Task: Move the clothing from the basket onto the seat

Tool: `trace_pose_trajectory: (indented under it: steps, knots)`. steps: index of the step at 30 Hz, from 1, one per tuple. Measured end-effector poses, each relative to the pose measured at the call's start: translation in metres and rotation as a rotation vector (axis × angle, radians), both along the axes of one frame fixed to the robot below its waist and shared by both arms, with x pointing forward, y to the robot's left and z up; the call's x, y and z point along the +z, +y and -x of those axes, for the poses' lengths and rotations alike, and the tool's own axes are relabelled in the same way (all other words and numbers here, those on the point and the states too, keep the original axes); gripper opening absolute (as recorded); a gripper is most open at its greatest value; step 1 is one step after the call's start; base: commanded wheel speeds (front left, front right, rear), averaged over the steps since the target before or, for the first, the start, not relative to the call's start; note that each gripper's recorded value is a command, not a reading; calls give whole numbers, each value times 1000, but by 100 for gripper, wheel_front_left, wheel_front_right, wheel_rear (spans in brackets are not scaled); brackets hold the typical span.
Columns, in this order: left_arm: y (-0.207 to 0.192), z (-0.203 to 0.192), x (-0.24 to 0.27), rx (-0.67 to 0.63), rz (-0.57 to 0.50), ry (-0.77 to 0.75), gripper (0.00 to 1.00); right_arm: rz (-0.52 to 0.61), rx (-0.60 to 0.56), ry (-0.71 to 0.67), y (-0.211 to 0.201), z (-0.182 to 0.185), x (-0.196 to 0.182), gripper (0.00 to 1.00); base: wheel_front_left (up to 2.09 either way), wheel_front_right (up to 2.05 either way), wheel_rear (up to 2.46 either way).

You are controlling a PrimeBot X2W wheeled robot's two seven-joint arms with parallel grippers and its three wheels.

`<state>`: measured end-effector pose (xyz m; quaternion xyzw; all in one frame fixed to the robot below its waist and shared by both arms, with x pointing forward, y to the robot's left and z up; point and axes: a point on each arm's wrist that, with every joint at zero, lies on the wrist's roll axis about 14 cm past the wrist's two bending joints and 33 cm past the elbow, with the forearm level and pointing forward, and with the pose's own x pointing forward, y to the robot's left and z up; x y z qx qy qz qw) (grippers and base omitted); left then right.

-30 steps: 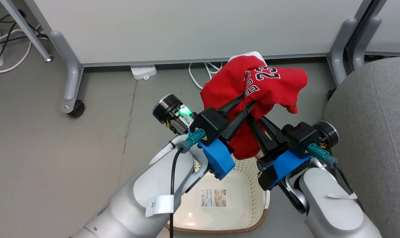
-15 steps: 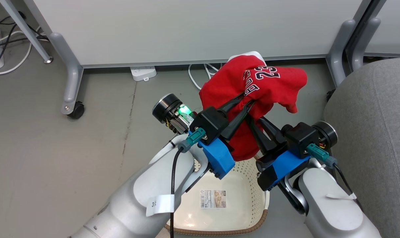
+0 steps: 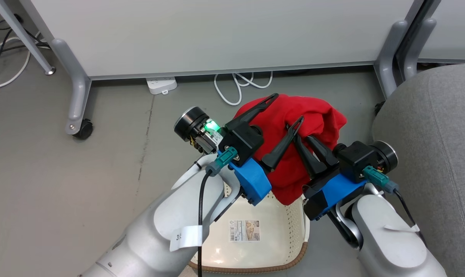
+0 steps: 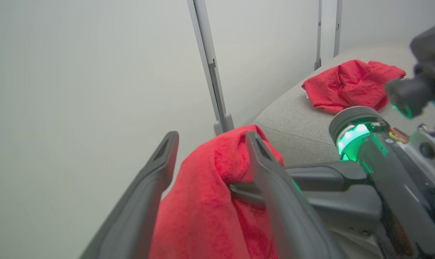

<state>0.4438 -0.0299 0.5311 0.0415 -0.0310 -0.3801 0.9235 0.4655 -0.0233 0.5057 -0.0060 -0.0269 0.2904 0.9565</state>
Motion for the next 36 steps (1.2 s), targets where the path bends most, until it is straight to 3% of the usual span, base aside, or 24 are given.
trace_pose_trajectory:
  steps: [9, 22, 36]
  knots:
    - [-13, -4, -9, -33, 0, 12, 100, -13, -91, -1, -31, -9, 0, 0, 0, 0, 0]
    - [-55, -5, -35, -152, 16, 63, 100, -21, -343, -39, -123, -22, 8, 0, 0, 0, 0]
    - [-112, 15, -63, -338, 25, 116, 100, -3, -642, -62, -227, 4, 10, 0, 0, 0, 0]
